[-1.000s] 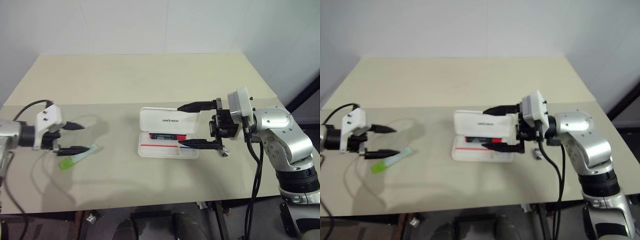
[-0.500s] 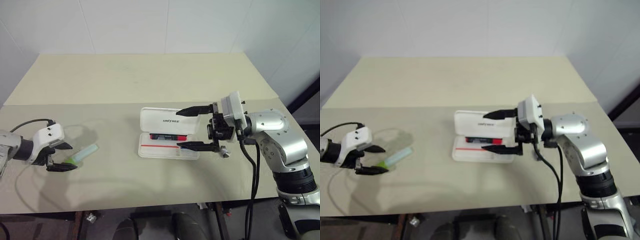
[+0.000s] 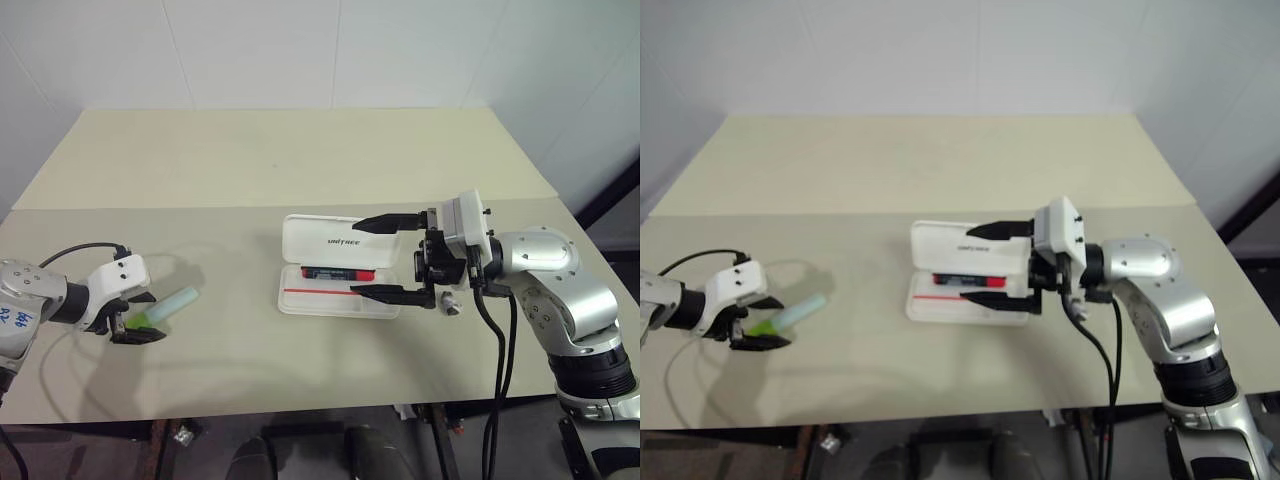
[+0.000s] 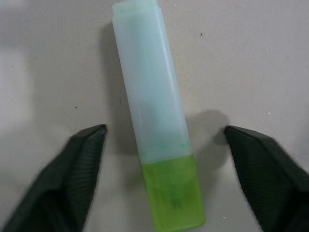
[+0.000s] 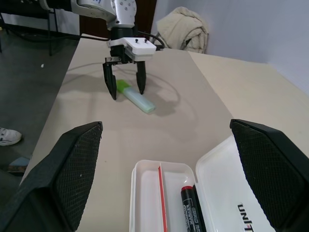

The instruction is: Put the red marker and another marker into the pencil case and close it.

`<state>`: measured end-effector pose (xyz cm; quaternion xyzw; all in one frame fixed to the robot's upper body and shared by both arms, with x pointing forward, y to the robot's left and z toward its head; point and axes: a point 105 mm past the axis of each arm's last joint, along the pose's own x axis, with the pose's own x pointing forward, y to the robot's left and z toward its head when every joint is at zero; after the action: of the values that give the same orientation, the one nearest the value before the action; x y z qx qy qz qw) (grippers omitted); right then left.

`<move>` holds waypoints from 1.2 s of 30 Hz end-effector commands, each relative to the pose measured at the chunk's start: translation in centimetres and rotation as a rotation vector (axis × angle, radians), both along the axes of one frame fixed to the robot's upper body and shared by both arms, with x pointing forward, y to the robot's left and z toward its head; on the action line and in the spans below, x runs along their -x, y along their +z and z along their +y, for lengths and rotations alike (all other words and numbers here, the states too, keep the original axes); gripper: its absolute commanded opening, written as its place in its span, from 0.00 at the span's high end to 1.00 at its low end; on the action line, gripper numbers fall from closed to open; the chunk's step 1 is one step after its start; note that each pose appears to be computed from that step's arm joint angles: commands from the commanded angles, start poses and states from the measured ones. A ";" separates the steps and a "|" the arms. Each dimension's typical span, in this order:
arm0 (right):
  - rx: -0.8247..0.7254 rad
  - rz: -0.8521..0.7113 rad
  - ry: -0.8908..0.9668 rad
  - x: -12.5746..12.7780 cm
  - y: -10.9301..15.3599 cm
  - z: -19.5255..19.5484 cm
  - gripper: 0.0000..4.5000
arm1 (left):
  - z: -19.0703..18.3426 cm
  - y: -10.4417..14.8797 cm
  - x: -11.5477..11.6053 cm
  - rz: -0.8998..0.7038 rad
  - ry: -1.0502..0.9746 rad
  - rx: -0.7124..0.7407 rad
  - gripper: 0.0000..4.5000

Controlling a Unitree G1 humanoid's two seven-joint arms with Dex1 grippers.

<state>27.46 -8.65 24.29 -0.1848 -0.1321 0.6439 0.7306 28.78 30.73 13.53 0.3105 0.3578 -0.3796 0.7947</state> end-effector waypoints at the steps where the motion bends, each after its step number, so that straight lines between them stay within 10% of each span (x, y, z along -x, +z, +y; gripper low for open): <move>1: -0.007 -0.064 -0.004 0.6 1.3 -0.3 0.00 | 0.4 -0.9 0.4 0.028 0.022 -0.014 0.41; 7: -0.006 -0.067 -0.006 0.5 1.4 -0.3 0.00 | -0.1 -0.6 0.3 0.022 0.008 -0.009 0.76; 36: 0.032 0.033 -0.224 -0.5 -1.3 -4.7 0.00 | -16.4 5.7 -2.9 -0.091 -0.610 0.167 0.76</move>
<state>28.46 -12.91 21.81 -0.1833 -0.0715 0.5751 0.7941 31.35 14.94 18.68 0.3346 0.1933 -0.6114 0.6905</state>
